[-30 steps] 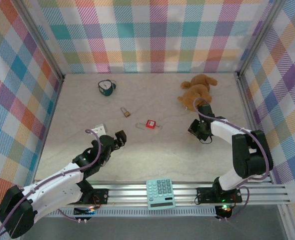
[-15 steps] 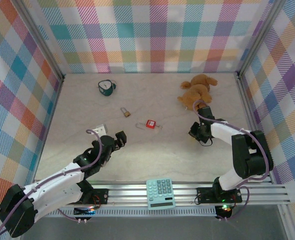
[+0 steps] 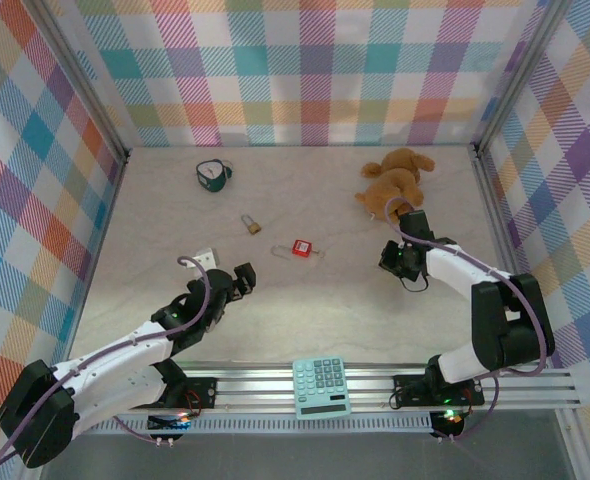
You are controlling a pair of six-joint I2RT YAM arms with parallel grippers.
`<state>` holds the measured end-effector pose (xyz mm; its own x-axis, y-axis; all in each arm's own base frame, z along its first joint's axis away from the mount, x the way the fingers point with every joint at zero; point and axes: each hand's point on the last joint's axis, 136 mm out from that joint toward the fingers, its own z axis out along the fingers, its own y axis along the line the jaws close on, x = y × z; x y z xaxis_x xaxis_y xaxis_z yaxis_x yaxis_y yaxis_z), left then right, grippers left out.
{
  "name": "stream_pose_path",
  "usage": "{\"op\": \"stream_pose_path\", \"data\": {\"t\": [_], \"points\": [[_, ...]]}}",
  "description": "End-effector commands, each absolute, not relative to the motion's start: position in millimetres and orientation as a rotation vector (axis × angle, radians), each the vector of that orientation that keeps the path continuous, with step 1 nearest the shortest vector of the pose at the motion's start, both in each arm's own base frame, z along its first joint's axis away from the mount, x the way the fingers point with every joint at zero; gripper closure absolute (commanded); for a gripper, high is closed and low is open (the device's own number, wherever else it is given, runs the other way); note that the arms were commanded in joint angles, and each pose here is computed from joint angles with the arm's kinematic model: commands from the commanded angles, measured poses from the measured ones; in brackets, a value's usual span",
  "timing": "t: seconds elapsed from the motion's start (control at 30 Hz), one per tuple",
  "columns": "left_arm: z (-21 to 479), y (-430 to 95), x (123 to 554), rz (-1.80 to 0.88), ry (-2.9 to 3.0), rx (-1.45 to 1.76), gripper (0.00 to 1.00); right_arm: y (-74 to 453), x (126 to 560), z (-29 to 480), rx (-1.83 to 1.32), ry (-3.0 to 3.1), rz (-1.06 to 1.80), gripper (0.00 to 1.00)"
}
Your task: Unlock with the key
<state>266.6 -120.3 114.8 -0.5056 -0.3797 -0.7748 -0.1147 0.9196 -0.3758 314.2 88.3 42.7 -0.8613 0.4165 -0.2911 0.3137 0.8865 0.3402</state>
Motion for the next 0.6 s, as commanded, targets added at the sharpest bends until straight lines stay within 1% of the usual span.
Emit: {"op": "stream_pose_path", "data": {"t": [0.0,0.07,0.1,0.17,0.2,0.33,0.47,0.57], "points": [[128,-127,275,-0.375,2.064,-0.35,0.02,84,321,42,0.375,2.714,0.333,0.8],[126,-130,276,-0.383,2.077,-0.346,0.02,90,323,37,0.261,2.749,0.344,0.79],[124,-132,276,-0.391,2.081,-0.344,0.02,91,324,33,0.259,2.762,0.347,0.77],[122,-135,278,-0.397,2.085,-0.339,0.02,103,327,30,0.202,2.765,0.44,0.75],[121,-137,279,-0.396,2.09,-0.333,0.02,104,328,28,0.207,2.772,0.447,0.72],[121,-143,280,-0.394,2.123,-0.296,0.02,90,322,21,0.303,2.812,0.338,0.71],[121,-144,280,-0.407,2.118,-0.3,0.02,102,315,26,0.323,2.823,0.45,0.71],[120,-143,279,-0.42,2.11,-0.308,0.02,99,314,33,0.34,2.811,0.44,0.72]]}}
